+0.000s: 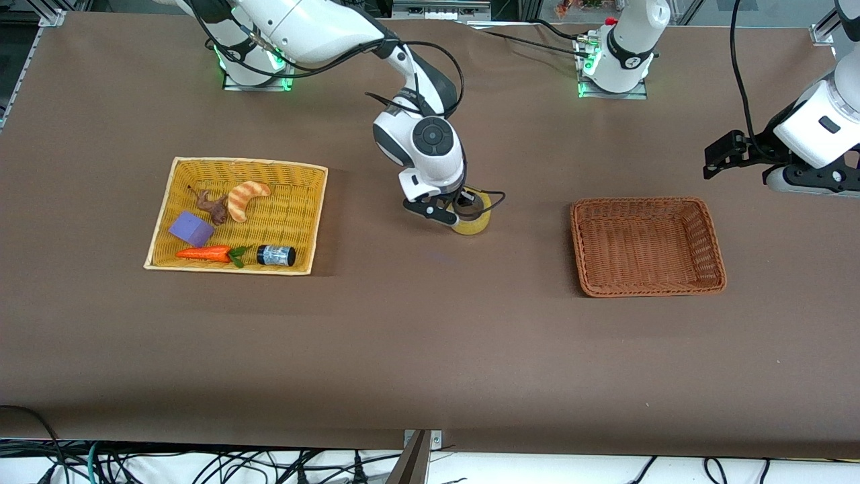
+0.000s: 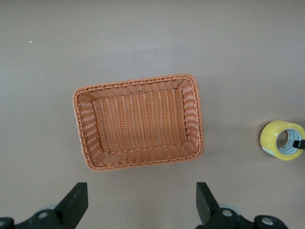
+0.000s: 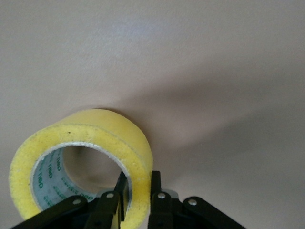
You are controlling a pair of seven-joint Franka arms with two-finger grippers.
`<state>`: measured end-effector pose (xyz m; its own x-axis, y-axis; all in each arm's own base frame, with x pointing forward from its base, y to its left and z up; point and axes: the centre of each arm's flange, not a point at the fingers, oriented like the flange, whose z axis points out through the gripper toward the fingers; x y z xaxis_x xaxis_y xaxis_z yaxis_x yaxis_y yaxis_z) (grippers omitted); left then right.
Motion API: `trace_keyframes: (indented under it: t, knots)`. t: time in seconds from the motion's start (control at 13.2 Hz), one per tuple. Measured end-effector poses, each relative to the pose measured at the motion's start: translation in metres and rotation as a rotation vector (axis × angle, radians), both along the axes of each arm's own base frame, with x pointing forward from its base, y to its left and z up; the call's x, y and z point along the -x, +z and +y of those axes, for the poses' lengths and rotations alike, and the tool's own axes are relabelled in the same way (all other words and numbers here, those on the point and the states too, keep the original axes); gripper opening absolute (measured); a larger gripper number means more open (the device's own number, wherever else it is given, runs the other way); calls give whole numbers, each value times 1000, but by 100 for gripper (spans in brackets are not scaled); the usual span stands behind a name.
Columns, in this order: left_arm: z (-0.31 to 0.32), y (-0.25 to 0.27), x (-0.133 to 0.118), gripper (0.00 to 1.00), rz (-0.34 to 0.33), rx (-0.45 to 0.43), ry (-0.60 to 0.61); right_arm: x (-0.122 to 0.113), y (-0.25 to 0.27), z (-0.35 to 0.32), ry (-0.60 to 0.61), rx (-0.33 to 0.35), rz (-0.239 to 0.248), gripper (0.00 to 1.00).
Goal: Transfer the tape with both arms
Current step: 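Lift the tape roll and carry it toward the table middle, then set the tape down with the right gripper while the left gripper approaches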
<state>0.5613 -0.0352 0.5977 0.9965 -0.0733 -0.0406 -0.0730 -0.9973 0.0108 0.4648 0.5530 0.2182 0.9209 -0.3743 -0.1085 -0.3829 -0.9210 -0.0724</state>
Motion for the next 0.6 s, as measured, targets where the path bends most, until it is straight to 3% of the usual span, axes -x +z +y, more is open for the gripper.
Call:
trace_keyframes:
  t: [0.15,0.45,0.6]
  knots:
    - [0,0,0,100,0,0,0,-6,3,-2,-9,-4,-7,23]
    - [-1,-4,-2,100,9,0,-1,-18,25,-2,-21,-27,-35,63]
    - [-2,-8,-3,100,18,0,-4,-37,64,-19,-39,-16,-47,83]
